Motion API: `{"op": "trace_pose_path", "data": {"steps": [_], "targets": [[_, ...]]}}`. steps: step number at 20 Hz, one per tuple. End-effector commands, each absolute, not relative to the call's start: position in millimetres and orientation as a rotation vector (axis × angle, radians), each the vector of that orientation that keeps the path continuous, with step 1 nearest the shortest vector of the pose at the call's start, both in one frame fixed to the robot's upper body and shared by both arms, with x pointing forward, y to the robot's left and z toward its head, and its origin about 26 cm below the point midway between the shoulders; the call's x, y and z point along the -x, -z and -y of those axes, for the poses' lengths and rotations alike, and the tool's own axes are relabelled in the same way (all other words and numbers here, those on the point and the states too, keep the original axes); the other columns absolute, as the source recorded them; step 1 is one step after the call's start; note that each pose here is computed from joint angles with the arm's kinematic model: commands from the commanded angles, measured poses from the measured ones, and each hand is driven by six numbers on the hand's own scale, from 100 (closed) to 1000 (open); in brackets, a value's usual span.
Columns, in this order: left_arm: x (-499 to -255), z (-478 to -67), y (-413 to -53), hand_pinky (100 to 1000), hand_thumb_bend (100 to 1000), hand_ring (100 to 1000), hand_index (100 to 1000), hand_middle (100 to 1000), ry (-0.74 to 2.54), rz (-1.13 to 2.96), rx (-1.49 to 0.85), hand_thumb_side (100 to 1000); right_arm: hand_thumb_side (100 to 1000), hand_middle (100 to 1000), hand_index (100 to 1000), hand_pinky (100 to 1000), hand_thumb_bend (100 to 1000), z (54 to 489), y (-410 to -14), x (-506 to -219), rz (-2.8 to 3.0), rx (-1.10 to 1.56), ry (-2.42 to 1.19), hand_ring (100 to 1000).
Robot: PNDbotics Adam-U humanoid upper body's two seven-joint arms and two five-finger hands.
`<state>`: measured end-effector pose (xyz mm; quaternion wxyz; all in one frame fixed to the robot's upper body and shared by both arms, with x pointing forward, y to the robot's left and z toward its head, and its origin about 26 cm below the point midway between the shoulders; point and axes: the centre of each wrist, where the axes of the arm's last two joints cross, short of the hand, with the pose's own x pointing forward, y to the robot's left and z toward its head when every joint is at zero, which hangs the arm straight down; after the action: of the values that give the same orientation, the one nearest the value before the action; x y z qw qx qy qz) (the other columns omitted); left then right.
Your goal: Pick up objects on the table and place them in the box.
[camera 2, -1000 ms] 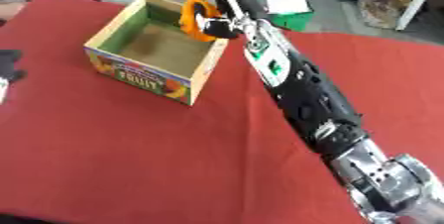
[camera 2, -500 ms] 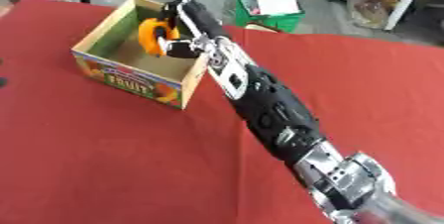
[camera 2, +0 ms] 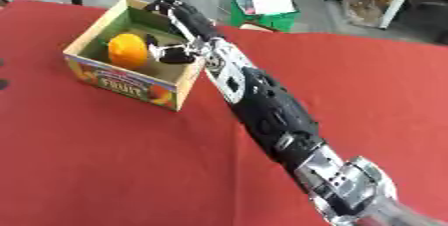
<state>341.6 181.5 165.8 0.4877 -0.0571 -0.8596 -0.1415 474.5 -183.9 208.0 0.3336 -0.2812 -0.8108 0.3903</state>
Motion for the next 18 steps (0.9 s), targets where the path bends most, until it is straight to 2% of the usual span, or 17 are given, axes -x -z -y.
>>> {"op": "trace_pose_path", "data": {"steps": [1,7,9,11,12,18], "targets": [[-341.6,-189.6,-171.1,873,245,914,722,726,0.335,2.110,0.102,457,100,762,818,635,100,203.5,-241.1,-465.3,2.223,0.705,-0.927,812],[-342.0,-206.9,-161.5,873,246,917,717,727,0.282,2.091,0.020,459,100,739,800,618,100,268.4,-258.7,-426.6,2.271,0.615,-0.781,797],[-341.9,-212.6,-157.4,874,246,918,715,730,0.258,2.082,-0.006,460,100,727,795,608,100,293.4,-250.2,-412.6,2.237,0.597,-0.673,793],[-341.7,-216.9,-154.1,874,250,919,714,731,0.239,2.074,-0.026,439,149,718,795,602,100,311.1,-238.3,-400.9,2.199,0.565,-0.562,790],[-341.5,-219.1,-152.6,874,245,920,714,732,0.233,2.071,-0.036,461,161,716,795,601,100,318.1,-231.2,-395.7,2.180,0.548,-0.506,789],[-340.5,-229.2,-145.1,876,246,928,714,749,0.198,2.052,-0.086,466,256,700,797,600,100,332.4,-194.6,-370.0,2.101,0.448,-0.324,781]]}}
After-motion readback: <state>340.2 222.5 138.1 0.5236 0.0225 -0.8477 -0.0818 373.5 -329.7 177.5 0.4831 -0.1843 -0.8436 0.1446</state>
